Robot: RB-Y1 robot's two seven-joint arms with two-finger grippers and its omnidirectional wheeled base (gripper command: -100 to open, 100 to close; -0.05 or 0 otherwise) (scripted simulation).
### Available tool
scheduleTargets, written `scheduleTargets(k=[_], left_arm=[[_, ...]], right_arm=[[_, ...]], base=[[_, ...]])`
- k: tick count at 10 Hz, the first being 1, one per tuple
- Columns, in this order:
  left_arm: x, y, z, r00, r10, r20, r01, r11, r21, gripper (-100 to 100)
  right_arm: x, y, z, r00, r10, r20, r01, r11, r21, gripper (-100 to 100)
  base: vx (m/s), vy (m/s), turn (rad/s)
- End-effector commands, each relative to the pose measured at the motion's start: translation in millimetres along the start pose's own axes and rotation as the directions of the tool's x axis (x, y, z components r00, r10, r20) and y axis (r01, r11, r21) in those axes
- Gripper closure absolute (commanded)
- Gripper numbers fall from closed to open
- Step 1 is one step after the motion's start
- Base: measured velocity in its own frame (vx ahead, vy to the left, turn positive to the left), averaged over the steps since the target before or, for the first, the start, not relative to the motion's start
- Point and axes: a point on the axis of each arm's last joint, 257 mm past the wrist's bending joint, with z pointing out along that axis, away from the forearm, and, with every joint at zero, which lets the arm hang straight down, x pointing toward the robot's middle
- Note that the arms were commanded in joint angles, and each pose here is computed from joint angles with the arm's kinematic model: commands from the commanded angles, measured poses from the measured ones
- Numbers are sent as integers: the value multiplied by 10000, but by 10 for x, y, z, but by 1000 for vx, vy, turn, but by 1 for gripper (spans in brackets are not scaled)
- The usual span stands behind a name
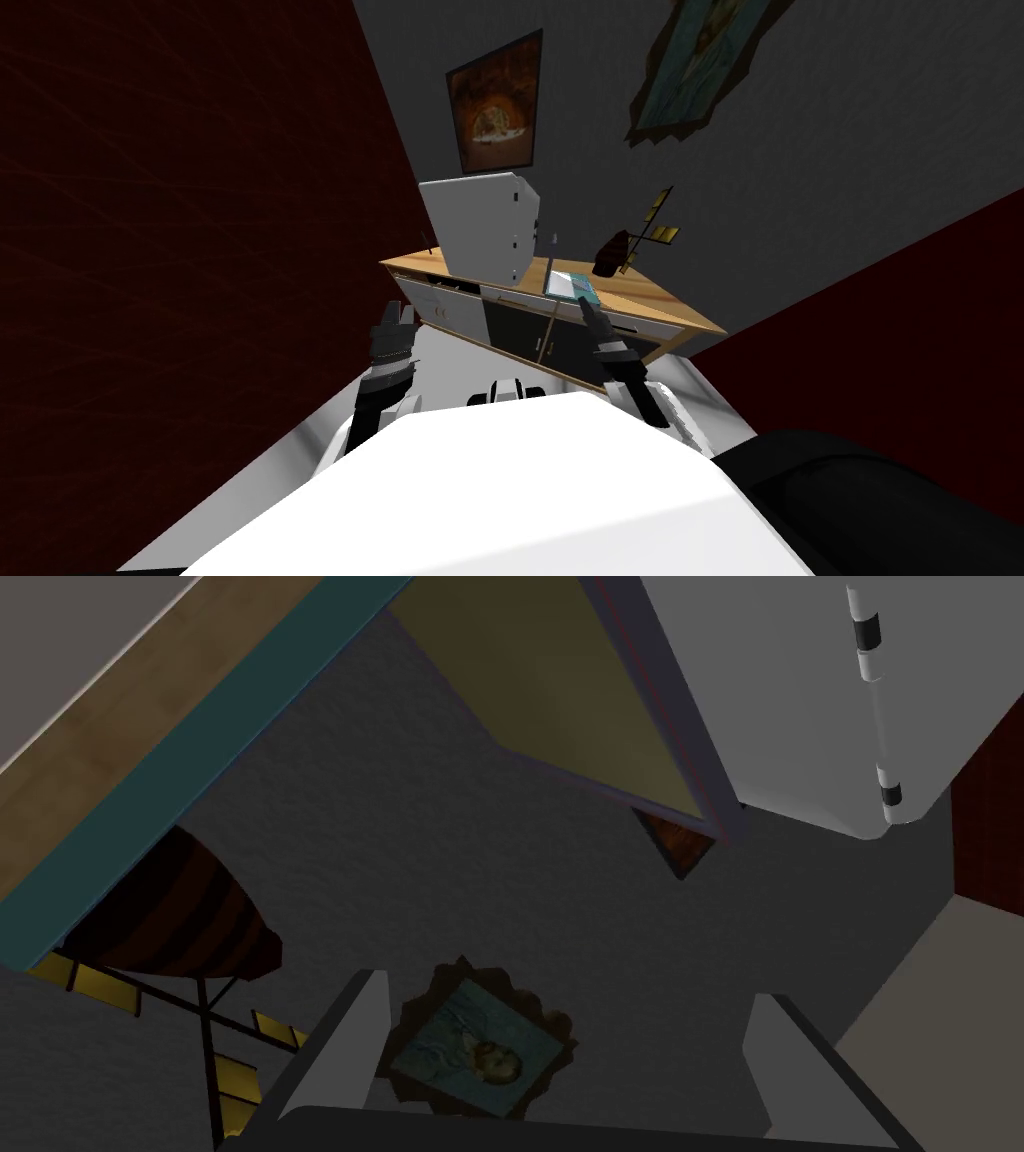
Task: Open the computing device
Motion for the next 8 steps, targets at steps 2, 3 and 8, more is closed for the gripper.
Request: scheduleTargets(k=[2,3,8], left_arm=[[0,0,0,10000,1,0,-1,10000,-1,0],[0,0,0,10000,1,0,-1,10000,1,0],[0,0,0,10000,0,0,0,10000,1,0]], right_arm=[[18,-392,-59,9768,-2011,-744,2060,9763,661,-100],[2,-531,-92,9548,-2769,-1076,2861,9547,820,-100],[-121,-933,-175,8300,-5127,-2199,5401,8372,866,-100]], base=[[135,171,-68],[108,171,-60],[110,173,-55]])
